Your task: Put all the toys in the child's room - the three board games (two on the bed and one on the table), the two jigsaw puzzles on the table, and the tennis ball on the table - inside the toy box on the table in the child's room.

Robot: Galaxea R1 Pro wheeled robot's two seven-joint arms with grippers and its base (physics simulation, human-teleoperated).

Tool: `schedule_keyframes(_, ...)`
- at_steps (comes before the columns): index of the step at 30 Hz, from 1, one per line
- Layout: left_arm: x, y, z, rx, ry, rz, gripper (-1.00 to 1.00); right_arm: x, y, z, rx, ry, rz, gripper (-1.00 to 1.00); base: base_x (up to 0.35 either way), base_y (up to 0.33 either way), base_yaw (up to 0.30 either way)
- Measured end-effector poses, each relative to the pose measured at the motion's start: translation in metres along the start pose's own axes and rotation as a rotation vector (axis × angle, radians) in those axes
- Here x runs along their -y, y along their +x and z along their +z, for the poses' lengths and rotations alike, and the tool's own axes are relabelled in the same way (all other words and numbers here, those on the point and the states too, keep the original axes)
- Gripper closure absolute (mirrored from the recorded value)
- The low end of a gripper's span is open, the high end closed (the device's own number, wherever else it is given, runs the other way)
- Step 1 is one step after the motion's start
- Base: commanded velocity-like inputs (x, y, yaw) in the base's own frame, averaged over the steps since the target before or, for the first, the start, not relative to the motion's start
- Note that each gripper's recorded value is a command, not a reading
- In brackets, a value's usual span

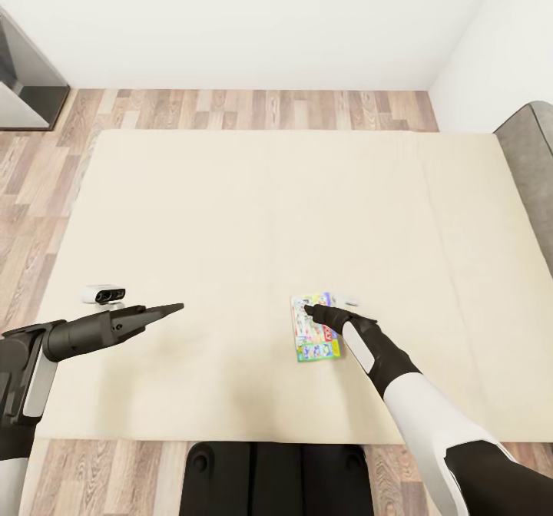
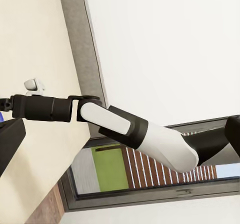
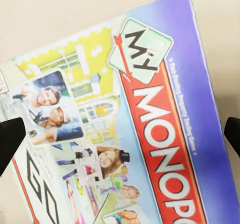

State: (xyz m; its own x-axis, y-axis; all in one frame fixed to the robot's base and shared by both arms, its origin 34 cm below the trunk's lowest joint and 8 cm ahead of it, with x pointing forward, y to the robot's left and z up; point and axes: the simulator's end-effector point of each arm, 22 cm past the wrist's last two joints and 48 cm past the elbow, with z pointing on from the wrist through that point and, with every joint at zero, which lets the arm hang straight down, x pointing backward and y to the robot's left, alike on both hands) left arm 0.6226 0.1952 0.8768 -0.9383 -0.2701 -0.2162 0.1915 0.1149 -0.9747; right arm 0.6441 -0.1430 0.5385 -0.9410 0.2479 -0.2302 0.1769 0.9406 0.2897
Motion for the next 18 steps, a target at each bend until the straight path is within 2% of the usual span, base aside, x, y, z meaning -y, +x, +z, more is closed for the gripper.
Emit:
schedule_keyframes(12, 0.0, 0.0, 0.0001, 0.0, 0.0, 0.0, -1.0, -0.0006, 0.0004, 0.0001, -0.001, -0.001, 0.0, -1.0, 0.0, 0.102, 0.0)
schedule_keyframes(18, 0.0001, 0.0001, 0.0003, 0.001, 0.001, 0.0, -1.0, -0.0011, 0.0006, 0.0001, -0.002, -0.002, 0.0, -1.0, 0.0, 0.028, 0.0)
